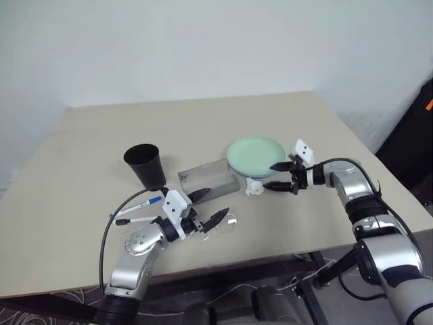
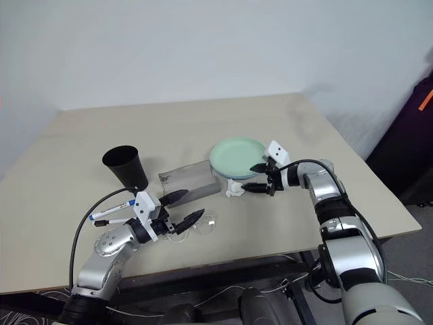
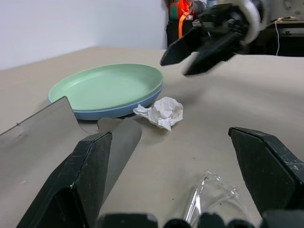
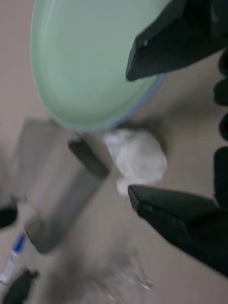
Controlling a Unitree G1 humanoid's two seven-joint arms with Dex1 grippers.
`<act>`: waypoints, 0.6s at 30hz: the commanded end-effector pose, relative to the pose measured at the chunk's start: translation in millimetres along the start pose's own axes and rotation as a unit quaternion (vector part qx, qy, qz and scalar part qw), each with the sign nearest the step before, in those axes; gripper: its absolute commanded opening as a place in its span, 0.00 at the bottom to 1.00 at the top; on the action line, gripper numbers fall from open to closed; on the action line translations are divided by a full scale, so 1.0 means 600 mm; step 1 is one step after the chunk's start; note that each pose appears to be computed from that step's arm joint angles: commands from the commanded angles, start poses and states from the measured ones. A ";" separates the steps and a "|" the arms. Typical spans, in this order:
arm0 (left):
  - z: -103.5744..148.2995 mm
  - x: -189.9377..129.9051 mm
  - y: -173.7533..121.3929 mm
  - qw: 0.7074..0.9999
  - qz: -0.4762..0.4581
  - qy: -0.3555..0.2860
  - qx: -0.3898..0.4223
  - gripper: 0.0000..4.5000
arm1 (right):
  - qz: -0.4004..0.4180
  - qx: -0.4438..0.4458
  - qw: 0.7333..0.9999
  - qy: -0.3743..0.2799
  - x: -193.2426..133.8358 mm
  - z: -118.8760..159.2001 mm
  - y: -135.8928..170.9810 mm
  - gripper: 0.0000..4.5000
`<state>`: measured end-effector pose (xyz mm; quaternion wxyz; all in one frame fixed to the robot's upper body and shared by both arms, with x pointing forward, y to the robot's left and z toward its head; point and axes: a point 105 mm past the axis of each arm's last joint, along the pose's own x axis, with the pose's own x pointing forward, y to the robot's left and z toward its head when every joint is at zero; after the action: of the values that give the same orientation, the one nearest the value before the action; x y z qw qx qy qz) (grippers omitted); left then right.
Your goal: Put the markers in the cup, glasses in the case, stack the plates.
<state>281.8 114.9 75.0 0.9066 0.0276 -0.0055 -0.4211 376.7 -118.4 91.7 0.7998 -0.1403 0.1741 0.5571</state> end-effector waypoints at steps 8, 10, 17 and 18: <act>0.024 0.008 0.002 1.000 -0.006 -0.023 0.019 0.93 | -0.015 -0.008 1.000 0.007 0.025 0.007 0.010 0.94; 0.024 0.008 0.001 1.000 -0.007 -0.023 0.019 0.93 | -0.018 -0.005 1.000 0.010 0.031 0.004 0.010 0.94; 0.022 0.007 -0.004 1.000 -0.007 -0.020 0.020 0.93 | -0.027 -0.004 0.999 0.033 0.056 -0.010 0.011 0.94; 0.022 0.008 -0.004 1.000 -0.007 -0.020 0.020 0.93 | -0.033 -0.004 0.999 0.035 0.057 -0.011 0.009 0.86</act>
<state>281.5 113.1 74.8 0.9058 0.0269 -0.0059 -0.4229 371.1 -94.7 52.5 0.8036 -0.1469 0.2243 0.5313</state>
